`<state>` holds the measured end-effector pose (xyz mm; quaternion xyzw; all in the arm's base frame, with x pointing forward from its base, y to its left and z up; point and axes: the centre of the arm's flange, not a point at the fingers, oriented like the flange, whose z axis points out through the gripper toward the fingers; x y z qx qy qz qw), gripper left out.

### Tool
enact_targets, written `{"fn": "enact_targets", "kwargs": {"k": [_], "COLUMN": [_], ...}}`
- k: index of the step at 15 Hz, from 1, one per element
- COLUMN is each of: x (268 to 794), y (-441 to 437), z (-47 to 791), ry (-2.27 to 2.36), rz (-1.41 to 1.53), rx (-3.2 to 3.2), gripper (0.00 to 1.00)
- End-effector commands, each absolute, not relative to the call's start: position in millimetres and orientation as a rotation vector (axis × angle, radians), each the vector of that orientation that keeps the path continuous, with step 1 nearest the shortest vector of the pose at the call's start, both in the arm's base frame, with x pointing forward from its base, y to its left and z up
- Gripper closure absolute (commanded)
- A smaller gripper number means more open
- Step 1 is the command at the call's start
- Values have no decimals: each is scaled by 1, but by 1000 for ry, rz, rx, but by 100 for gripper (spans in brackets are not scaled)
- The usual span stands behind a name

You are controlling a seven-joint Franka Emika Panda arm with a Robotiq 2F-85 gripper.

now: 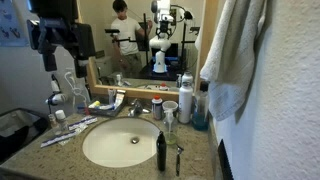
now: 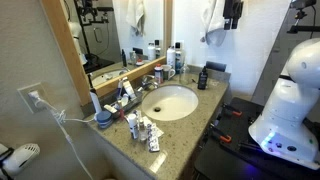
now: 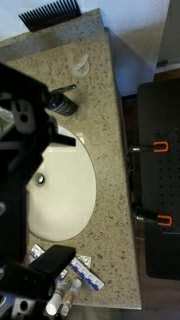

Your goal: Move the black bottle to the upper left corner of the counter

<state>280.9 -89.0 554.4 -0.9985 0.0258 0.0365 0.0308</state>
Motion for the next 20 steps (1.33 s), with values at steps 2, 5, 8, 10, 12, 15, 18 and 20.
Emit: {"fn": "enact_targets", "kwargs": {"k": [2, 5, 8, 10, 12, 15, 18, 20], "x": [281, 281, 286, 299, 311, 331, 360, 383], "y": [-89, -89, -93, -112, -137, -177, -211, -228], "z": [554, 554, 553, 547, 539, 526, 513, 501], "ry": [79, 79, 88, 170, 235, 362, 514, 600], "rz": [112, 112, 140, 157, 168, 155, 137, 120], "rx": [-3077, -3077, -3069, -3016, -2948, -2854, -2807, -2816], "gripper": [0, 0, 0, 0, 0, 0, 0, 0]}}
